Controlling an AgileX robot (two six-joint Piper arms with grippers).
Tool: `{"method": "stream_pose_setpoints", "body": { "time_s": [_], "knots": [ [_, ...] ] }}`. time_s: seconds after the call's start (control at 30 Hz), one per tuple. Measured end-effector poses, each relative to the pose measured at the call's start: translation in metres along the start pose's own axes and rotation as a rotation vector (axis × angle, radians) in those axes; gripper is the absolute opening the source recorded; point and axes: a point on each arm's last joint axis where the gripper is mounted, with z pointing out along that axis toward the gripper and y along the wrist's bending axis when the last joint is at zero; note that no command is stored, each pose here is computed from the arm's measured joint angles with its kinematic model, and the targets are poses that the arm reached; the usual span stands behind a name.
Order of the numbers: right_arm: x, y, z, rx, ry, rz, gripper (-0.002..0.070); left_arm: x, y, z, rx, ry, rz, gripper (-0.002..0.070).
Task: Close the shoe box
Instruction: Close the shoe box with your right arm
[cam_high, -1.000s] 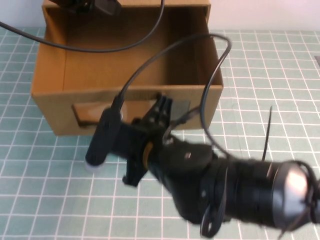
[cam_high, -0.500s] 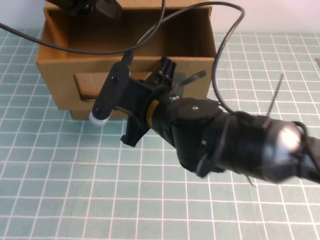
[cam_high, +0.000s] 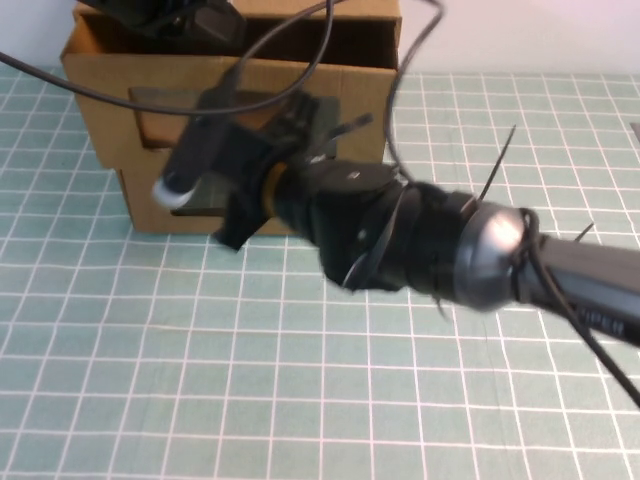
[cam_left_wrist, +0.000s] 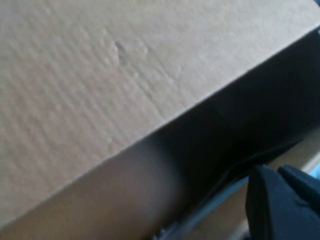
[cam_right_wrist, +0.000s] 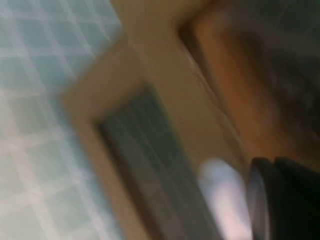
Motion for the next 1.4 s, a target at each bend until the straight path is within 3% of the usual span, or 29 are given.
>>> {"method": "stream_pose_setpoints", "body": {
  "time_s": [0.13,0.4,0.77,1.17,1.4],
  "knots": [
    [0.011,-0.011,0.004,0.035,0.042,0.013,-0.0014,-0.001,0.001,0.0,-0.007,-0.014,0.0,-0.0005],
    [-0.006,-0.003,-0.007,-0.004,-0.006,0.066,-0.0014,-0.004,0.002,0.0,-0.019,-0.041,0.0,-0.0005],
    [-0.022,0.03,-0.021,-0.125,0.047,0.072,-0.0014,-0.006,0.004,0.0,-0.04,-0.063,0.005,-0.0005],
    [0.02,0.002,0.023,-0.076,0.111,0.109,-0.0014,-0.006,0.004,0.0,-0.043,-0.064,0.006,-0.0005],
    [0.027,-0.009,0.036,-0.048,0.115,0.135,-0.0015,-0.006,0.004,0.0,-0.044,-0.066,0.006,-0.0005]
  ]
}}
